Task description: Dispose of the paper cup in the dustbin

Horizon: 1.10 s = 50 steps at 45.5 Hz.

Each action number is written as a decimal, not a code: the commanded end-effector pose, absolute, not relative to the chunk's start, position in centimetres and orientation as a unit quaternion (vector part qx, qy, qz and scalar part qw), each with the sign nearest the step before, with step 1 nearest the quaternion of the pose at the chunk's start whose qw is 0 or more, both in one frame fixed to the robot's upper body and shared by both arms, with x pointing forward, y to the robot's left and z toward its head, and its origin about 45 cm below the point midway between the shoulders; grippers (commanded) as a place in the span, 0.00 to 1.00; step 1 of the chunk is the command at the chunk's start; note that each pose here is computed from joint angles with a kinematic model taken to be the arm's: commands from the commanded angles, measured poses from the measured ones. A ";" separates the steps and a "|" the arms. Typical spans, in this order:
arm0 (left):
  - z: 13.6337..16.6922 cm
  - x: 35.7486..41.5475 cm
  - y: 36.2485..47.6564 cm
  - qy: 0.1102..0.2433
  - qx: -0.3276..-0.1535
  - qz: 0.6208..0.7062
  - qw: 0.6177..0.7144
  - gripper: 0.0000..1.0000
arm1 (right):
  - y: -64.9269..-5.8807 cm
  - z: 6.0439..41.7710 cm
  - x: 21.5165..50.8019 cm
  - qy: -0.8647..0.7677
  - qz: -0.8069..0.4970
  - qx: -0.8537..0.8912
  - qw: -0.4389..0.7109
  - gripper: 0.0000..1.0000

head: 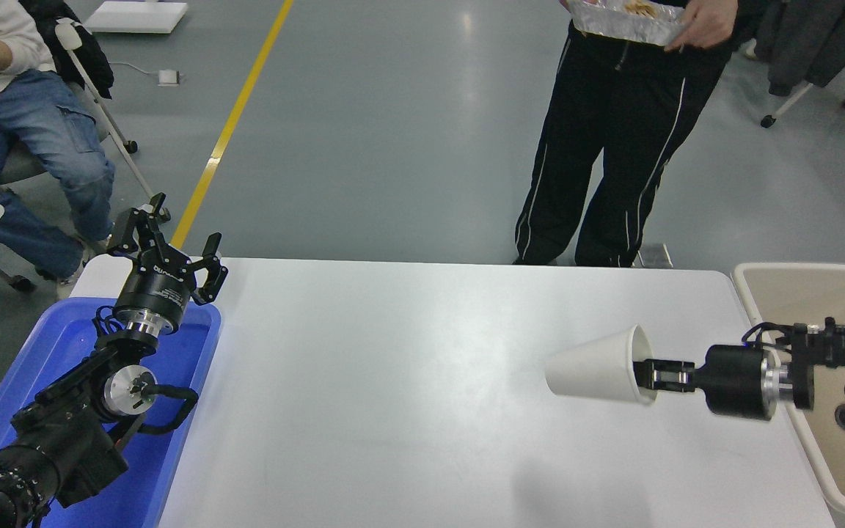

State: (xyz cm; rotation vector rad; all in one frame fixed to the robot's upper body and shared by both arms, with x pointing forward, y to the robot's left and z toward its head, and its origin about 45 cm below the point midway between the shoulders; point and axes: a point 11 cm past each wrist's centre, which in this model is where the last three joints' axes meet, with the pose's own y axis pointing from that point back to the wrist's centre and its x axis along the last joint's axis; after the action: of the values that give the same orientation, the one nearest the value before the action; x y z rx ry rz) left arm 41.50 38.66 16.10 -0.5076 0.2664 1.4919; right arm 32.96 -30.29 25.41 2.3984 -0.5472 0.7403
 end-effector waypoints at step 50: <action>16.10 41.50 38.7 0.119 -0.228 0.669 0.697 1.00 | -59.1 24.8 40.3 -0.655 0.143 0.554 0.494 0.00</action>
State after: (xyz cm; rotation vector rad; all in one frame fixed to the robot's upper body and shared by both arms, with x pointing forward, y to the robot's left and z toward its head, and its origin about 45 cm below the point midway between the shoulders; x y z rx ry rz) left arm 41.49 38.67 16.08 -0.5066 0.2664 1.4921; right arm 41.94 -54.69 26.01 1.7040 -1.5097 0.4459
